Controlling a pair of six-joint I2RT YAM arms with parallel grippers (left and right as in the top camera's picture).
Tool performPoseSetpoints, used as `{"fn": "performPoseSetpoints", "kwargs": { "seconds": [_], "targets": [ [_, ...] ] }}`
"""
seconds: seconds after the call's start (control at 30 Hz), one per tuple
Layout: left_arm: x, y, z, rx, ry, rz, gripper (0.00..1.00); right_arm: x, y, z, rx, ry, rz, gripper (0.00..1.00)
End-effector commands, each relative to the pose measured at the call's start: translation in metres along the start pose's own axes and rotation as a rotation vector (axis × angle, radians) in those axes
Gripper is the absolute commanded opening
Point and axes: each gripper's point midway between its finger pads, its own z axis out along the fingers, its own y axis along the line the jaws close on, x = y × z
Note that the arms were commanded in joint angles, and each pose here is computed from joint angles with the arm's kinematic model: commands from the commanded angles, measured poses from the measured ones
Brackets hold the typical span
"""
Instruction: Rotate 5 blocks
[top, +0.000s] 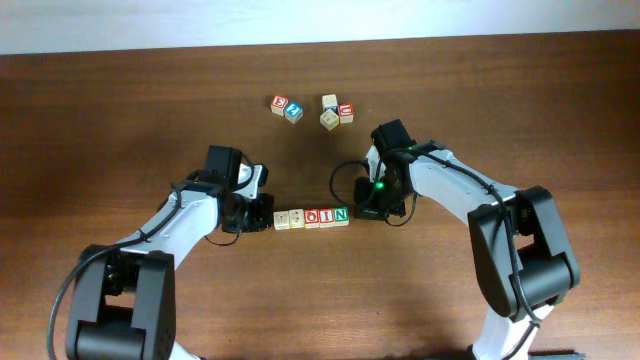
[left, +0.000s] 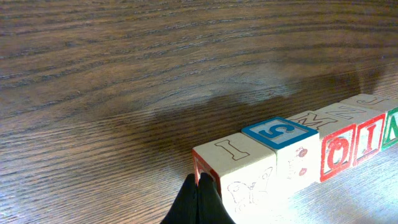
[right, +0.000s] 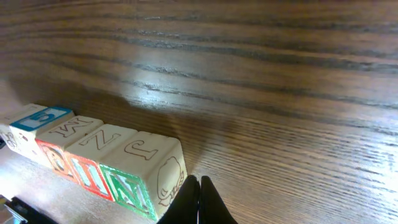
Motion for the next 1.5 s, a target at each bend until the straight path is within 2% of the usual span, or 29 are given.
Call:
{"fn": "performPoseSetpoints", "kwargs": {
  "seconds": [0.0,0.47,0.87,1.47],
  "targets": [
    [0.006,-0.002,0.004,0.015,0.019,0.012,0.00,0.006,0.009,0.006,-0.029,0.022,-0.033,0.04],
    [0.006,-0.002,0.004,0.019,0.021,0.012,0.00,0.010,0.016,0.006,-0.065,0.039,-0.063,0.04],
    [0.002,-0.022,-0.010,0.242,0.022,-0.048,0.00,0.010,0.016,0.006,-0.064,0.040,-0.062,0.04],
    [0.008,-0.012,-0.008,0.187,0.045,-0.067,0.00,0.011,0.016,0.006,-0.064,0.045,-0.055,0.04]
  ]
}}
